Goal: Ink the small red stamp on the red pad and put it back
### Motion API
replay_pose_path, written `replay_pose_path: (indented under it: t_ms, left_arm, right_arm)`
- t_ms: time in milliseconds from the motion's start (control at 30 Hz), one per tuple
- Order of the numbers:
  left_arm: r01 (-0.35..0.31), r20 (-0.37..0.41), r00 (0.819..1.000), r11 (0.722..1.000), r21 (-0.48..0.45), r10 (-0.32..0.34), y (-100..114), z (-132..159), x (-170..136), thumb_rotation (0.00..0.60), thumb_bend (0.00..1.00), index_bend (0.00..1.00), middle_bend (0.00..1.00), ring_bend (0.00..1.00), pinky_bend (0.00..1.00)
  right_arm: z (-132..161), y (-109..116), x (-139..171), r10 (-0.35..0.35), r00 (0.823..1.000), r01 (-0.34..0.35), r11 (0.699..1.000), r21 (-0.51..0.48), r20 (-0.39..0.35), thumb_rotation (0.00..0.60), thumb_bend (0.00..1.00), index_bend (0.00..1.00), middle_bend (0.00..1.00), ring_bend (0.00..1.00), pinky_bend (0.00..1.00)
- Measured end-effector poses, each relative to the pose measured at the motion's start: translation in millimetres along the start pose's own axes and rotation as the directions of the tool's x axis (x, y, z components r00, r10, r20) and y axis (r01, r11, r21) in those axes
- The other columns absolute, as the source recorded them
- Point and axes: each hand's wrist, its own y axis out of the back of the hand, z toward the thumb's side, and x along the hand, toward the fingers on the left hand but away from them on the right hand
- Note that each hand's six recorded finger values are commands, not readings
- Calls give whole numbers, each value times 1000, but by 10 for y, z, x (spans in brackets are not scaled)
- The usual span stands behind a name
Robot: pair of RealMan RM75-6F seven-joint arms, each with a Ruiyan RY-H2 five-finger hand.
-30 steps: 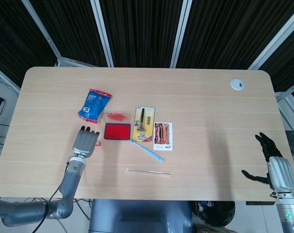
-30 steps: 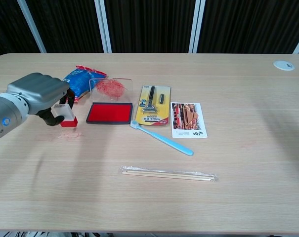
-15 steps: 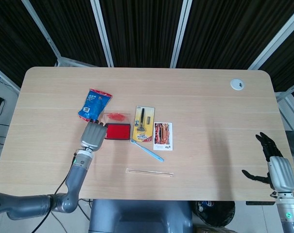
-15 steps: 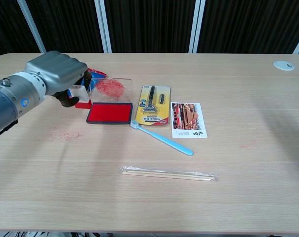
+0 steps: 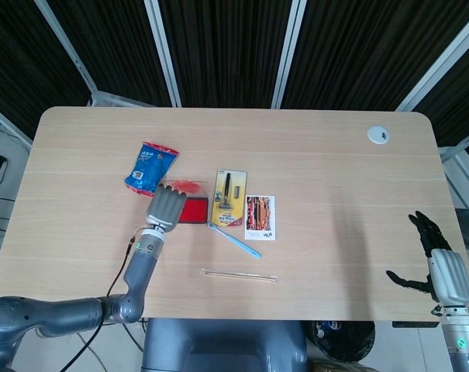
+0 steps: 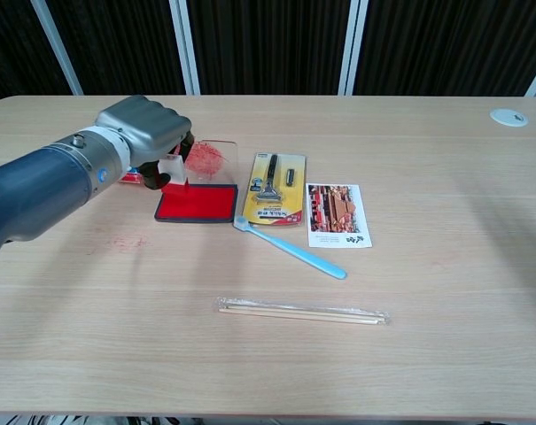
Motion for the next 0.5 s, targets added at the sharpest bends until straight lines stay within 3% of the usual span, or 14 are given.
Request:
replay_pose_path:
  t_ms: [500]
  left_arm:
    - [29, 7, 1000, 998, 56, -29, -149, 118, 136, 600, 536, 658, 670, 435, 471]
  right_arm:
    - [-8, -3, -5, 5, 1000, -5, 1000, -6, 5, 600, 169, 0, 0, 0, 185]
